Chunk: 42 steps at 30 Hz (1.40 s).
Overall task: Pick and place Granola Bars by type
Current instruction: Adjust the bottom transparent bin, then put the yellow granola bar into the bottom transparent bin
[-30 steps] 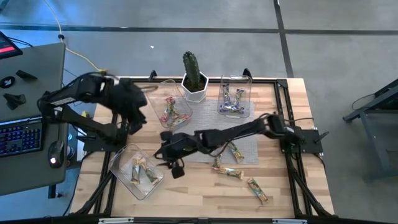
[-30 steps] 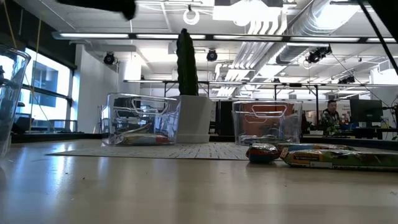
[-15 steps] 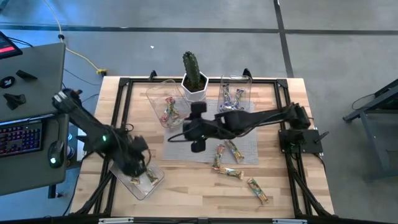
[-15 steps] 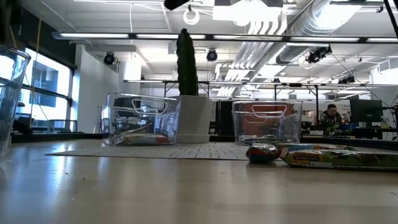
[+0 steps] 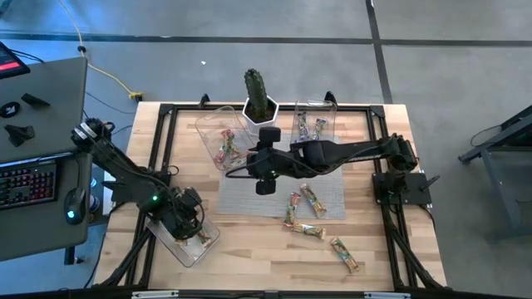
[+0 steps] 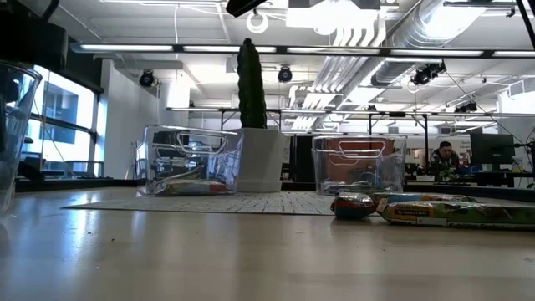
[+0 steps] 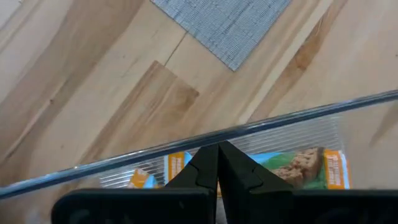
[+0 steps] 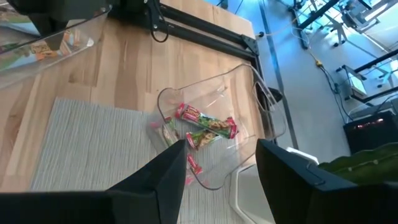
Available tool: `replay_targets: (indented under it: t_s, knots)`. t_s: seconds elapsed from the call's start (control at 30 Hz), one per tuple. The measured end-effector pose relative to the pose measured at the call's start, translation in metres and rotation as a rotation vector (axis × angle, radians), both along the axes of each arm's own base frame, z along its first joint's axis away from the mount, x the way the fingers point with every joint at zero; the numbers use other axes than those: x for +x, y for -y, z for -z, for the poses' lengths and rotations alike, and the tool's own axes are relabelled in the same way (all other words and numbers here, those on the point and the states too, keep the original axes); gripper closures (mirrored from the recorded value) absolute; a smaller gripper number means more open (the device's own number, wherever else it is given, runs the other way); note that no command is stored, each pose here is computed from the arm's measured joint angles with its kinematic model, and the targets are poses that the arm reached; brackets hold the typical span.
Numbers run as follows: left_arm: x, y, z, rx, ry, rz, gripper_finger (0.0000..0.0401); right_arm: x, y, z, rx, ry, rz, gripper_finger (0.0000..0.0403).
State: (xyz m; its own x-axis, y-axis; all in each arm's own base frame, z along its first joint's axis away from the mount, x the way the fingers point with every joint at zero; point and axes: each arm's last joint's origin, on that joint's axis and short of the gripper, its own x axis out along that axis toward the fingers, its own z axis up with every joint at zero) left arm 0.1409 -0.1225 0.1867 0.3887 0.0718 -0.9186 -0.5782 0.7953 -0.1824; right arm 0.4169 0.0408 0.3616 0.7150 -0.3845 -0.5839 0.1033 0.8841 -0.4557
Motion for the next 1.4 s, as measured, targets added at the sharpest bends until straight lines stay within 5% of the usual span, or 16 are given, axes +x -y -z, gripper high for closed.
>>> replay_targets:
  t_s: [0.57, 0.83, 1.1, 1.23, 1.4]
  knots:
    - [0.037, -0.026, 0.0, 0.057, 0.116, 0.036, 0.0401, -0.008, -0.001, 0.008, 0.022, -0.097, 0.014, 0.0226]
    - [0.052, -0.038, -0.009, 0.047, 0.138, 0.106, 0.0401, -0.035, -0.013, 0.025, 0.22, -0.346, 0.112, 0.0226]
    - [0.057, -0.009, -0.068, -0.027, 0.238, 0.224, 0.0401, -0.06, -0.05, 0.031, 0.28, -0.468, 0.213, 0.0226]
    - [0.044, 0.002, -0.11, 0.119, 0.298, 0.233, 0.0401, -0.071, -0.072, 0.038, 0.283, -0.478, 0.246, 0.0227]
    - [0.029, 0.005, -0.142, 0.294, 0.356, 0.22, 0.0401, -0.086, -0.094, 0.08, 0.275, -0.563, 0.307, 0.0227]
